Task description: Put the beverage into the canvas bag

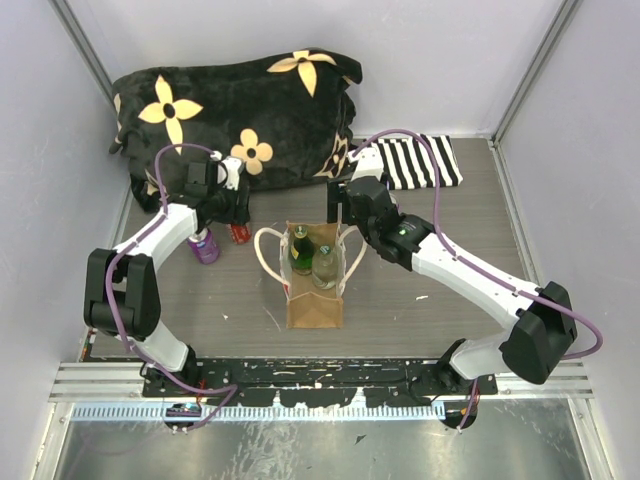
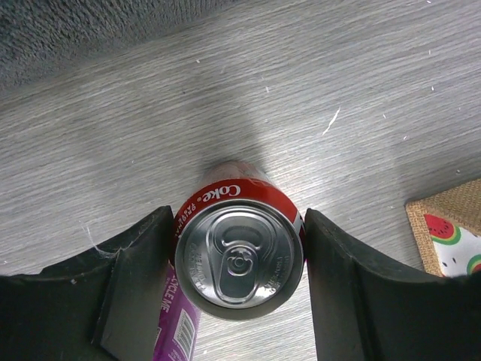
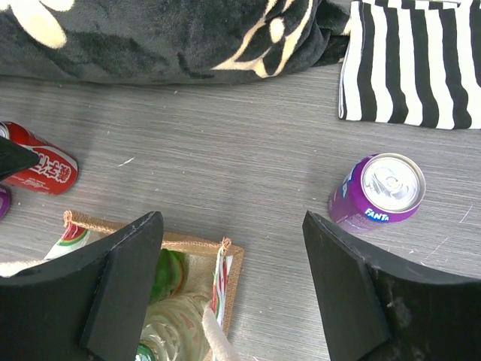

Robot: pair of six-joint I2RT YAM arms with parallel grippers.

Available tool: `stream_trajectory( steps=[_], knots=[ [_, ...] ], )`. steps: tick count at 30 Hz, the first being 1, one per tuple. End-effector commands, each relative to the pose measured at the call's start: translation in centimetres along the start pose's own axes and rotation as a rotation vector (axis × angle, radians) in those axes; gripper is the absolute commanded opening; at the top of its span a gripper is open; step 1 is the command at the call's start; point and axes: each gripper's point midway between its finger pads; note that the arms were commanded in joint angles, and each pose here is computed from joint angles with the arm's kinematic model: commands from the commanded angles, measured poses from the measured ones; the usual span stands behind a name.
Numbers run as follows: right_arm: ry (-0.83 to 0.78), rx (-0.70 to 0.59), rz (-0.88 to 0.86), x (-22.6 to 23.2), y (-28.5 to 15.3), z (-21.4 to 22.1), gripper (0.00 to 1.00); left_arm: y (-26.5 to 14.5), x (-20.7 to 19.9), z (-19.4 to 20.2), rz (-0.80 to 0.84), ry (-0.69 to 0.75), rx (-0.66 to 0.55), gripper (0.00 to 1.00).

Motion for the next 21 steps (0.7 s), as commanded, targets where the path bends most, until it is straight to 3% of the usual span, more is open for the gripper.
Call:
stream_trajectory(
  steps=[1, 5, 15, 21],
  knots=[
    [0.050, -0.065, 0.025, -1.1, -1.1, -2.0, 0.81, 0.0, -0.6, -0.7, 0.032, -0.003, 0.003, 0.32],
    [0.054, -0.063, 0.031, -1.3, -1.3, -1.9, 0.81, -1.6, -1.0, -2.4, 0.035, 0.008, -0.016, 0.02],
    [0.050, -0.056, 0.028, -1.3, -1.0, -1.6, 0.81, -12.8, -6.6, -15.7, 0.191, 0.053, -0.287, 0.00],
    [0.049, -0.054, 0.027, -1.1, -0.8, -1.6, 0.81, -19.0, -13.1, -17.8, 0.415, 0.056, -0.310, 0.00]
  ],
)
Point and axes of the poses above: each gripper's point midway between its finger pads, its own y axis out along the fingers, its own x axis along the line the jaws close on, z = x × y, and after that the axes turned 14 degrees about -y, right-handed
